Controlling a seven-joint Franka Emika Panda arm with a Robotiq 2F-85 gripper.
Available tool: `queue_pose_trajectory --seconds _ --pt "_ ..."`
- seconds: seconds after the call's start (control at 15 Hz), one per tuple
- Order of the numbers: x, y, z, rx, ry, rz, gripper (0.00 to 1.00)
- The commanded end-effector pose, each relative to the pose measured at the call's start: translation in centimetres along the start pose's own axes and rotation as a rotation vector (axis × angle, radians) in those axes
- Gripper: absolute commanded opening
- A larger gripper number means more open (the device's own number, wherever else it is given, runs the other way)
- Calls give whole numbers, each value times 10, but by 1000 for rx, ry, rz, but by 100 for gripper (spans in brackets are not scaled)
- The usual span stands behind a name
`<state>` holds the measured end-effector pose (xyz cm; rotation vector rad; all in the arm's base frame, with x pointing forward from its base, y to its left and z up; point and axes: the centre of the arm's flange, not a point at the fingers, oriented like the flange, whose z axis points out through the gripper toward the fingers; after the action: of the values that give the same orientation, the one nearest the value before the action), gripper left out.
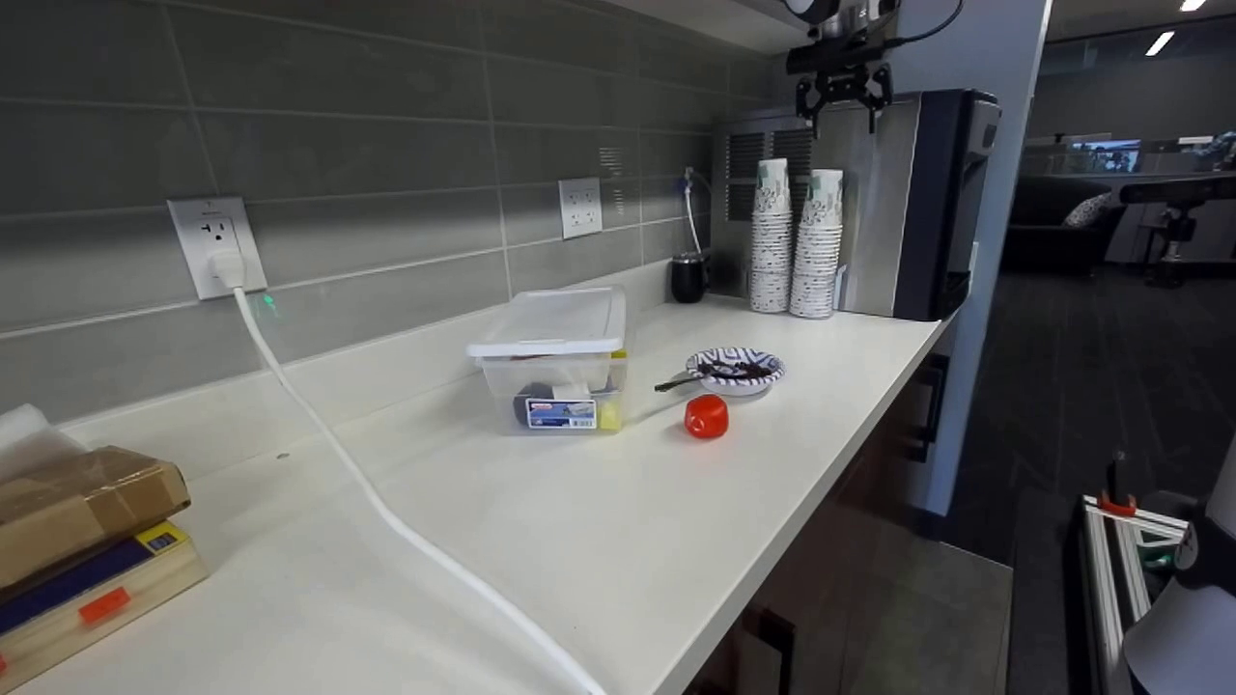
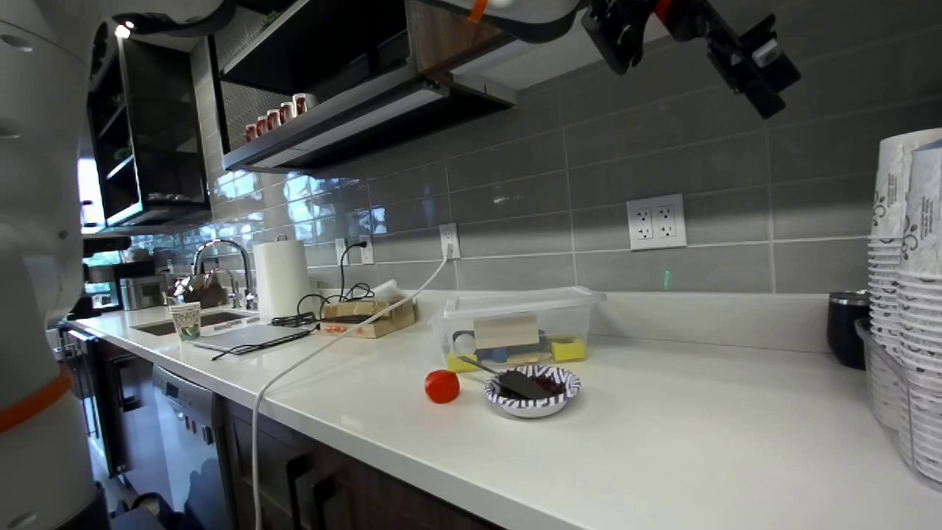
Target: Remove some cups from the stack
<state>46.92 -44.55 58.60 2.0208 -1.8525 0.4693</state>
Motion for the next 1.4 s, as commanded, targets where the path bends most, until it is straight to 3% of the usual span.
queue_pose_trajectory --seconds 0.0,0.27,0.6,1.33 --pt "38 3 3 -45 42 190 100" --pt "60 16 40 -95 96 380 100" --pt "60 14 73 -122 135 568 100" --pt "50 -32 91 -72 175 597 100"
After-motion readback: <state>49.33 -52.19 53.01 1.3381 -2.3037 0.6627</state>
